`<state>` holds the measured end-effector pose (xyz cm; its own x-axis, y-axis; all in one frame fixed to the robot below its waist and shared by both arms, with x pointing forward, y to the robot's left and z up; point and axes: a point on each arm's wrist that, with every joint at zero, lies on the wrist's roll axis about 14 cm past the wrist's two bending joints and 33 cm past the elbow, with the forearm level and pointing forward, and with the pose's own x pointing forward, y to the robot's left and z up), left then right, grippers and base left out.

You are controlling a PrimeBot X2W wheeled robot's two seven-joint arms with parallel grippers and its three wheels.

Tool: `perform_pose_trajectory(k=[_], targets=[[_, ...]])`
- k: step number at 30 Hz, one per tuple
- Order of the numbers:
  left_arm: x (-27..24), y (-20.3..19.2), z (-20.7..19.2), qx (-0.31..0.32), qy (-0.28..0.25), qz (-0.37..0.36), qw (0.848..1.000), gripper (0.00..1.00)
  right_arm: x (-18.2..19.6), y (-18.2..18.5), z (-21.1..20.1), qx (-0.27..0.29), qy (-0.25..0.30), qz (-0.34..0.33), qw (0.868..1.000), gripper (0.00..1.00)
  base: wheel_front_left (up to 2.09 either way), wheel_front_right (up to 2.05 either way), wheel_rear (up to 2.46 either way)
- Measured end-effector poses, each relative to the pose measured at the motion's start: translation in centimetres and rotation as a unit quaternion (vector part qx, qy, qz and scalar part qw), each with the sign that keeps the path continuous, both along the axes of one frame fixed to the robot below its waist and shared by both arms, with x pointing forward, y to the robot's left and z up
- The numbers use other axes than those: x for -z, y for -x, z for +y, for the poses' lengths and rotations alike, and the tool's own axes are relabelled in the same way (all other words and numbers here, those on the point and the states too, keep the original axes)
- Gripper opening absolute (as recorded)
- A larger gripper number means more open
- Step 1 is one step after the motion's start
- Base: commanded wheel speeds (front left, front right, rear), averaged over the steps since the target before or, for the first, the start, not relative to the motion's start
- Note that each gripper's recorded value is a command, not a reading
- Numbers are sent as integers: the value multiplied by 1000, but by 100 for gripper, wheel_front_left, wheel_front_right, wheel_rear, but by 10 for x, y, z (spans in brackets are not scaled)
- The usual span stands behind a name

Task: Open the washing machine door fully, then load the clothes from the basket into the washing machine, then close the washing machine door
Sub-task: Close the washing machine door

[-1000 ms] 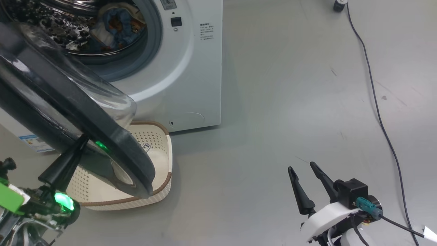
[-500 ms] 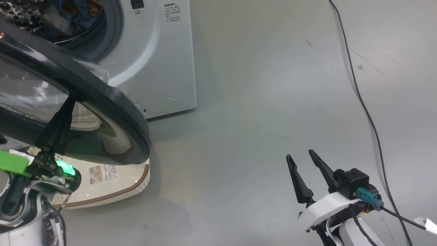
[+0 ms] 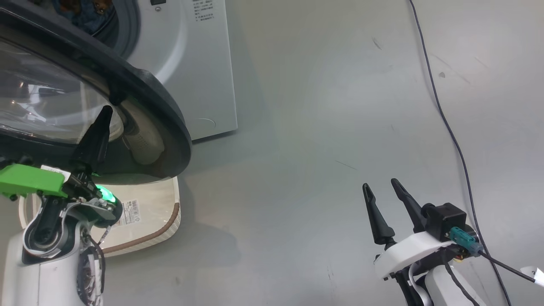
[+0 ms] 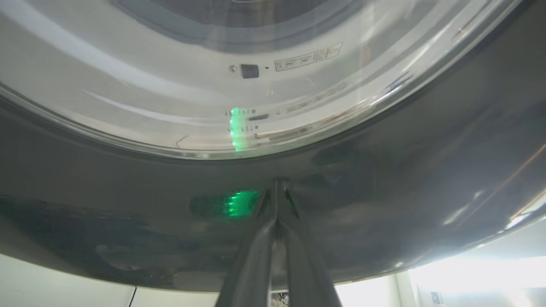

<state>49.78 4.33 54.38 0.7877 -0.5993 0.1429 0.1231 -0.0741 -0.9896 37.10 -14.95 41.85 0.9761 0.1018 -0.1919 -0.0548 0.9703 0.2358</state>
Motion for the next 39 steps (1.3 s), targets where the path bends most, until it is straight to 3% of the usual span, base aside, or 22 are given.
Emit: perform_pose_trajectory(k=[9, 18, 34, 35, 36, 37, 39], targets=[[0, 6, 23, -60, 0, 13, 998, 0, -14, -2, 2, -2, -7, -22, 1000, 100, 0, 0, 0], [6, 38, 65, -142, -9, 31, 989, 0, -24, 10, 10, -11, -14, -36, 999, 100, 0, 0, 0], [6, 97, 148, -294, -14, 28, 955, 0, -37, 16, 39, -54, -26, -56, 997, 100, 0, 0, 0], [5, 101, 154, -304, -14, 27, 952, 21, -39, 15, 41, -57, -26, -58, 996, 100, 0, 0, 0], [6, 105, 158, -312, -14, 27, 950, 49, -40, 15, 43, -61, -27, -60, 996, 100, 0, 0, 0], [7, 109, 162, -320, -18, 26, 947, 100, -41, 15, 44, -63, -27, -61, 996, 100, 0, 0, 0], [10, 116, 168, -333, -22, 29, 942, 100, -43, 15, 46, -65, -27, -64, 995, 100, 0, 0, 0]])
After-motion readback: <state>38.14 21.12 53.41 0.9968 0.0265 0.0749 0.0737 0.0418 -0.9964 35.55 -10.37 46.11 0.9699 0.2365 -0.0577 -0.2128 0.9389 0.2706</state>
